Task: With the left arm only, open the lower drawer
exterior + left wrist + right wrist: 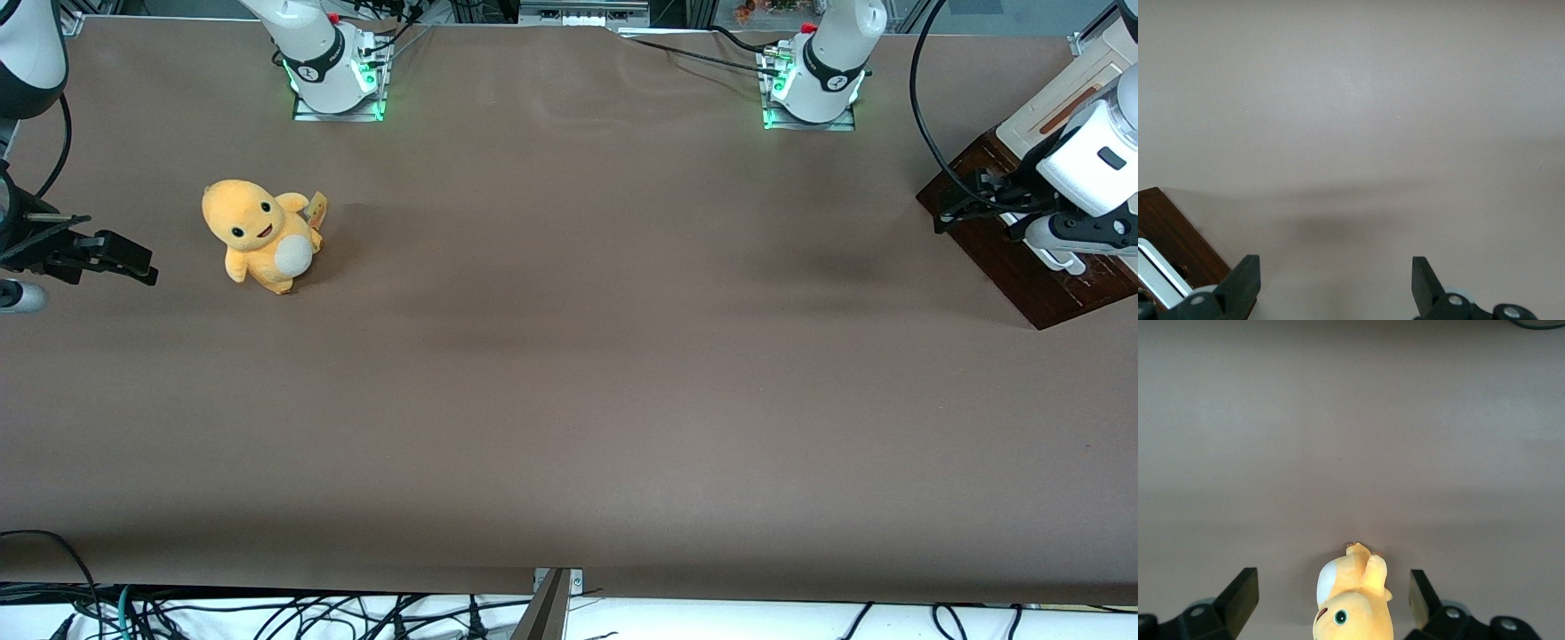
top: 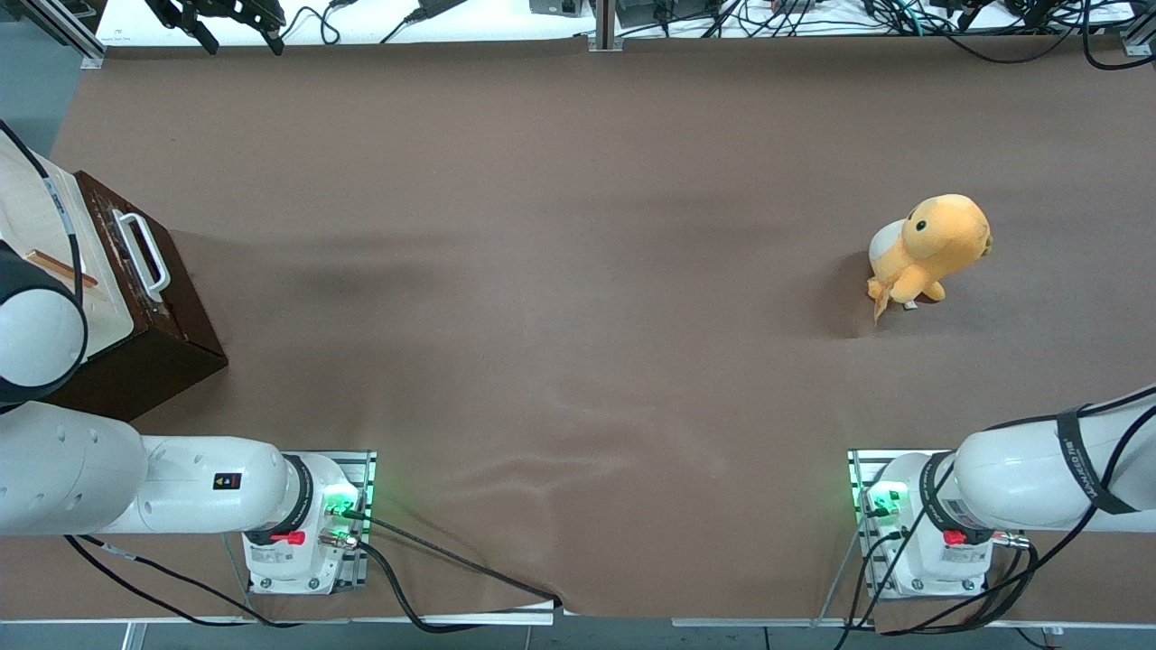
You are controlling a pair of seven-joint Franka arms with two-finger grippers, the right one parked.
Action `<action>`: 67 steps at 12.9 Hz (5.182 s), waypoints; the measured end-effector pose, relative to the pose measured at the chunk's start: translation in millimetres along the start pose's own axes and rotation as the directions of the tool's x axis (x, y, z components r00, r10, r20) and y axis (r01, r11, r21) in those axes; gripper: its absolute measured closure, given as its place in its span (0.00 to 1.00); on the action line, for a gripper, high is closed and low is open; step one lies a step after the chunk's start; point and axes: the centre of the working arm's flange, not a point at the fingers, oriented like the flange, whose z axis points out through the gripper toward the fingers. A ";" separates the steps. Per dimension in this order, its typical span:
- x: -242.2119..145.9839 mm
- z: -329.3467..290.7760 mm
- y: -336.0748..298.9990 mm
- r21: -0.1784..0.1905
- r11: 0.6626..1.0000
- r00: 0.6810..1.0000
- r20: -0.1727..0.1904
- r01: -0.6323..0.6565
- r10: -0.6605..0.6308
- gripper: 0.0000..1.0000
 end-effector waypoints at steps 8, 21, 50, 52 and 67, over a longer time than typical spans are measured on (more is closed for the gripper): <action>-0.9 -1.0 -6.0 0.000 1.000 1.000 -0.001 0.011 -0.011 0.00; -5.9 5.0 0.9 0.000 1.000 0.999 0.048 -0.001 0.001 0.00; -39.9 385.6 -91.7 0.988 0.150 0.800 0.058 0.040 -0.597 0.00; -50.7 401.4 -99.3 0.989 0.147 0.822 0.065 0.024 -0.566 0.00; -86.2 456.4 -148.6 1.000 0.026 0.847 0.025 -0.014 -0.531 0.38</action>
